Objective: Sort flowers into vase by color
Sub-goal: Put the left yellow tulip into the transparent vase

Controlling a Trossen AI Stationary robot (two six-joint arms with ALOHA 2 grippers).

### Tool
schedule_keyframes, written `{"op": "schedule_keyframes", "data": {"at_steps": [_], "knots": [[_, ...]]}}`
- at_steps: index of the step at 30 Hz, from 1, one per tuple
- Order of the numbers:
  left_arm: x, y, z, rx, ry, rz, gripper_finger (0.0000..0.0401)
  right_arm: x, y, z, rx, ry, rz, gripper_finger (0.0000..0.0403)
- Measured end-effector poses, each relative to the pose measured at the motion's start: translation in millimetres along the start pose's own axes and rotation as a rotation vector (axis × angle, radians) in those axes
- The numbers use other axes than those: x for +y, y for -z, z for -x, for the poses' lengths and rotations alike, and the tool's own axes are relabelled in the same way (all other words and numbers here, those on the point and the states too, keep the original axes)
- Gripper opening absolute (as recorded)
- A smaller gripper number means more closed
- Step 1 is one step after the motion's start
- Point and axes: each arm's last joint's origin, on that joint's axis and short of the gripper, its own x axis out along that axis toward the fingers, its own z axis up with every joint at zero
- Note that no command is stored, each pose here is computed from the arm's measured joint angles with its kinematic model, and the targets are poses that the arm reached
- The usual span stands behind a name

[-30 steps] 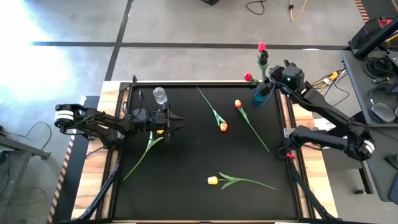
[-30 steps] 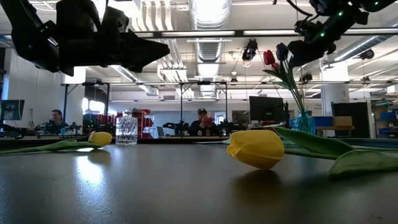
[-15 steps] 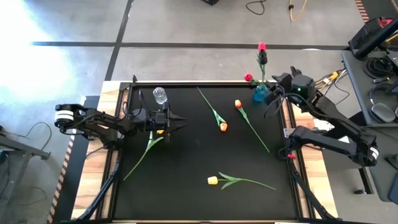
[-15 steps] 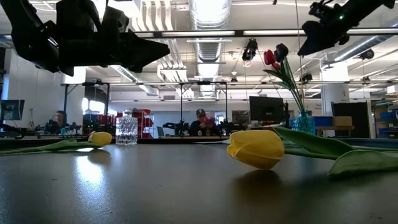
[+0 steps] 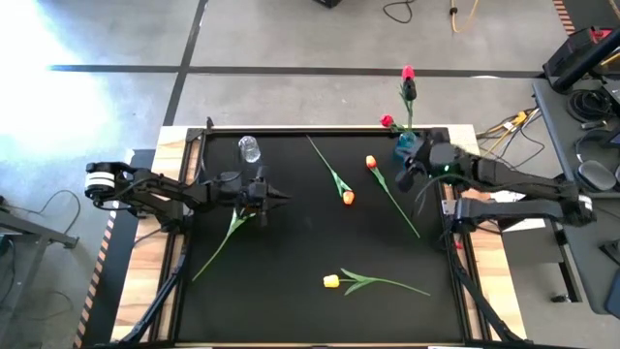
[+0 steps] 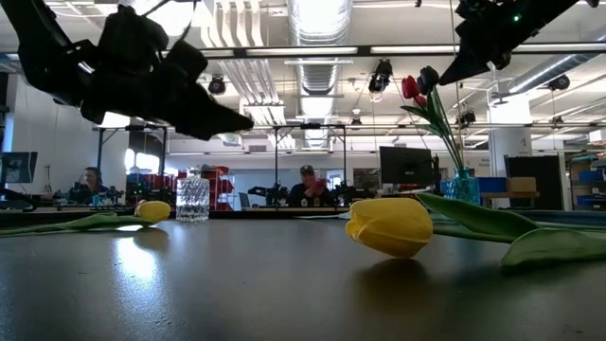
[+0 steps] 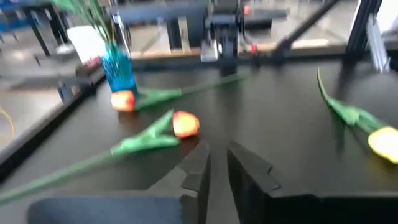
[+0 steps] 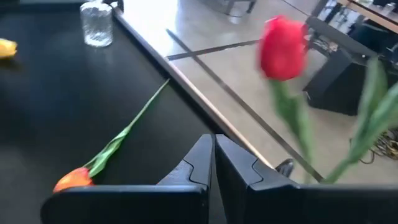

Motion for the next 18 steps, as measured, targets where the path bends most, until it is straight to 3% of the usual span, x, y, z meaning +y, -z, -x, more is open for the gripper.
{"op": "schedule_keyframes", "data": {"at_steps": [4, 12, 18], "knots": [[0, 4, -5, 0.146, 0.018, 0.019, 0.0005, 27, 14, -1, 0.009, -0.009, 0.028, 0.001], [-30, 0, -10, 0.546, 0.135, 0.058, 0.0001, 82, 45, 0, -0.049, -0.092, 0.063, 0.0009], [-68, -7, 3, 0.789, -0.004, 0.137, 0.0, 111, 52, 2, -0.088, -0.12, 0.108, 0.0009]]}}
